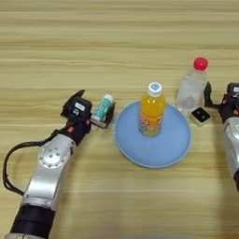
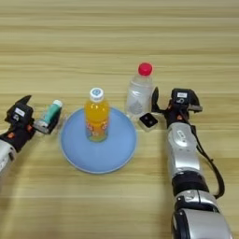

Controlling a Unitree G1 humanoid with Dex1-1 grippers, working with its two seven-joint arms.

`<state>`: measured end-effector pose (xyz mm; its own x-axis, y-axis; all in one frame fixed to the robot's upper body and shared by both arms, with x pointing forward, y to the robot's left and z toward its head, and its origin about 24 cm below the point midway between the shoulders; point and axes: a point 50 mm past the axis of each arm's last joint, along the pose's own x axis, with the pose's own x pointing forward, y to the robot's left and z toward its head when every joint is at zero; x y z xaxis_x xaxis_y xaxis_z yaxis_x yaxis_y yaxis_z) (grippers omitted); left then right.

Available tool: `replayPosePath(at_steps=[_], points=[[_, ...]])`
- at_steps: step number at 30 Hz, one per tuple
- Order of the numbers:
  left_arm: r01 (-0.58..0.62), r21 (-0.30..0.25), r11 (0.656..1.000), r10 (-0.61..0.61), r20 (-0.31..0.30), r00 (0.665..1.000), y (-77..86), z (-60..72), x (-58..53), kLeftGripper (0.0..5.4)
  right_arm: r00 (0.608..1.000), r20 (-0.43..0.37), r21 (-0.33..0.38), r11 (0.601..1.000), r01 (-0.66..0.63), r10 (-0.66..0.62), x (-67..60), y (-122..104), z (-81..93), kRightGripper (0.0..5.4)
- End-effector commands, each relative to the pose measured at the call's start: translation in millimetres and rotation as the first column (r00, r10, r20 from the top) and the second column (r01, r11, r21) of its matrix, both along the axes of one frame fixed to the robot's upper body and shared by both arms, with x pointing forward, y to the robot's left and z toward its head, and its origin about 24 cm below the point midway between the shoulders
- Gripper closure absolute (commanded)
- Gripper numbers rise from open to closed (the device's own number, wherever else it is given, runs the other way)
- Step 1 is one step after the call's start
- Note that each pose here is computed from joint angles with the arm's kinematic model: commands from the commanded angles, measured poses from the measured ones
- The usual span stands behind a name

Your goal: Move the objects on the table

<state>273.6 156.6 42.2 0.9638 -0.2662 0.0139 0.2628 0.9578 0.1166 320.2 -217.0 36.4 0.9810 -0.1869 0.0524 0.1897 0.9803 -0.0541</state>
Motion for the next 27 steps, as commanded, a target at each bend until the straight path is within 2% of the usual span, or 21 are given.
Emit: replayPosePath(at_steps=[1,5,11,19,23,27], points=[[-0.103,-0.046,0.994,0.105,0.035,0.994,1.8,1.3,12.8,0.01,1.000,0.016,0.001,1.000,0.015,-0.016,-0.4,-5,2.7,0.00],[-0.203,-0.072,0.977,0.207,0.057,0.977,9.1,-3.2,21.0,0.01,1.000,0.017,0.003,1.000,0.022,-0.022,-3.6,-12,1.9,0.00],[-0.306,-0.105,0.946,0.316,0.097,0.944,19.5,-4.1,23.0,0.01,0.999,0.033,-0.004,1.000,0.028,-0.028,-9.4,-20,2.1,0.00],[-0.341,-0.089,0.936,0.349,0.105,0.931,15.9,-7.1,25.1,0.01,0.999,0.046,-0.020,1.000,0.017,-0.016,-21.5,-28,1.5,0.00],[-0.345,-0.090,0.934,0.353,0.108,0.929,12.7,-7.1,25.9,0.01,0.996,0.095,-0.025,1.000,0.000,0.002,-30.2,-31,12.5,0.00],[-0.346,-0.089,0.934,0.354,0.109,0.929,10.9,-7.2,26.5,0.01,0.980,0.193,-0.068,0.997,-0.028,0.040,-42.5,-28,36.7,0.00]])
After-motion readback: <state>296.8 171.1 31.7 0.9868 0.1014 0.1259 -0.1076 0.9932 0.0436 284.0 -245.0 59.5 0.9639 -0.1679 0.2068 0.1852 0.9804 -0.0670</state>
